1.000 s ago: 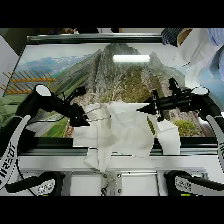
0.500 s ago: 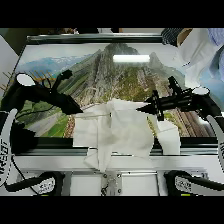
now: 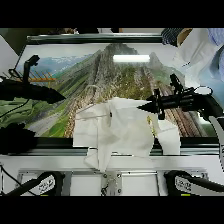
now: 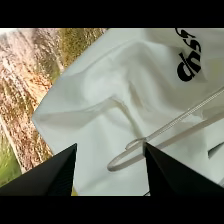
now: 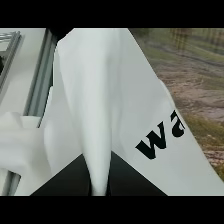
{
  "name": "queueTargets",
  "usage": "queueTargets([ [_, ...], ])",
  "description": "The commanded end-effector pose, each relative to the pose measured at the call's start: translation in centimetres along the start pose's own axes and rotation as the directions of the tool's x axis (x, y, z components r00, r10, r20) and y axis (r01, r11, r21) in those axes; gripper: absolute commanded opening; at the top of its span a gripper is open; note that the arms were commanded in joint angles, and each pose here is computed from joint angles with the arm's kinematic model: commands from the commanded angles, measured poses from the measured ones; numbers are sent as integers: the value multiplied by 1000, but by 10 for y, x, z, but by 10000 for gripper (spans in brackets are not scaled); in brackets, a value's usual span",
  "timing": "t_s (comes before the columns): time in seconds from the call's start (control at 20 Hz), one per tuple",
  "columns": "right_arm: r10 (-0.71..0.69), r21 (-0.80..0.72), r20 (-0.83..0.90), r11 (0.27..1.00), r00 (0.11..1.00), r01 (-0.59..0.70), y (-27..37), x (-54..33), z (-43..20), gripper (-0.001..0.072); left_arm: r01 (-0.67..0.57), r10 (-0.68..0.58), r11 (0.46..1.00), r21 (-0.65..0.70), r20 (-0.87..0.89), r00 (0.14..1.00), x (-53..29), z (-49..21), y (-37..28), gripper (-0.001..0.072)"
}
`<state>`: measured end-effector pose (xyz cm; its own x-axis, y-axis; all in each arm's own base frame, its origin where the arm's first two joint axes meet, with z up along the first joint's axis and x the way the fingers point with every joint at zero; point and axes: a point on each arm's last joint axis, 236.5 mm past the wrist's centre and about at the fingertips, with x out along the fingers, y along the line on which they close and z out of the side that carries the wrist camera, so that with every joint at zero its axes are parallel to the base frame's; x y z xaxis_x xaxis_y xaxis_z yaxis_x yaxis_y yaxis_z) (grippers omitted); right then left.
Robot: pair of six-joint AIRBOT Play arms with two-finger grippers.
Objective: Fold the clothes and pants, and hang the long-sleeved shirts on hangers.
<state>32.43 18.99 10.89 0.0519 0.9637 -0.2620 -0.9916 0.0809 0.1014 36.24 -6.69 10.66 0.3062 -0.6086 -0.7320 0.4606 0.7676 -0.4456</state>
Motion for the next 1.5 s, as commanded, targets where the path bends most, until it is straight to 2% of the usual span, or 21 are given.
queueTargets([
  [0.0,-54,18,13,998,998,54,-4,-4,16,31,-53,72,975,-214,80,994,-14,-12,-2,437],
  [0.3,-106,26,7,994,994,106,-6,-8,27,31,-3,33,878,-479,55,998,51,-72,-57,436],
  [0.55,-105,26,7,994,994,105,-6,-7,27,32,60,-18,834,-548,83,996,116,-86,-105,437],
  [0.75,-105,31,8,994,994,104,-5,-7,27,32,163,-99,735,-658,134,986,153,-71,-123,436],
  [0.85,-99,37,8,994,995,99,-4,-7,27,31,186,-116,706,-683,148,982,163,-63,-126,436],
  [1.35,-98,37,9,995,995,97,-4,-7,27,32,183,-192,746,-640,56,980,197,-70,-161,435],
  [1.4,-97,37,9,995,995,97,-4,-7,27,32,180,-194,751,-635,48,980,196,-72,-161,402],
  [1.45,-99,37,9,994,995,98,-4,-7,27,32,179,-192,753,-633,48,980,196,-71,-160,225],
])
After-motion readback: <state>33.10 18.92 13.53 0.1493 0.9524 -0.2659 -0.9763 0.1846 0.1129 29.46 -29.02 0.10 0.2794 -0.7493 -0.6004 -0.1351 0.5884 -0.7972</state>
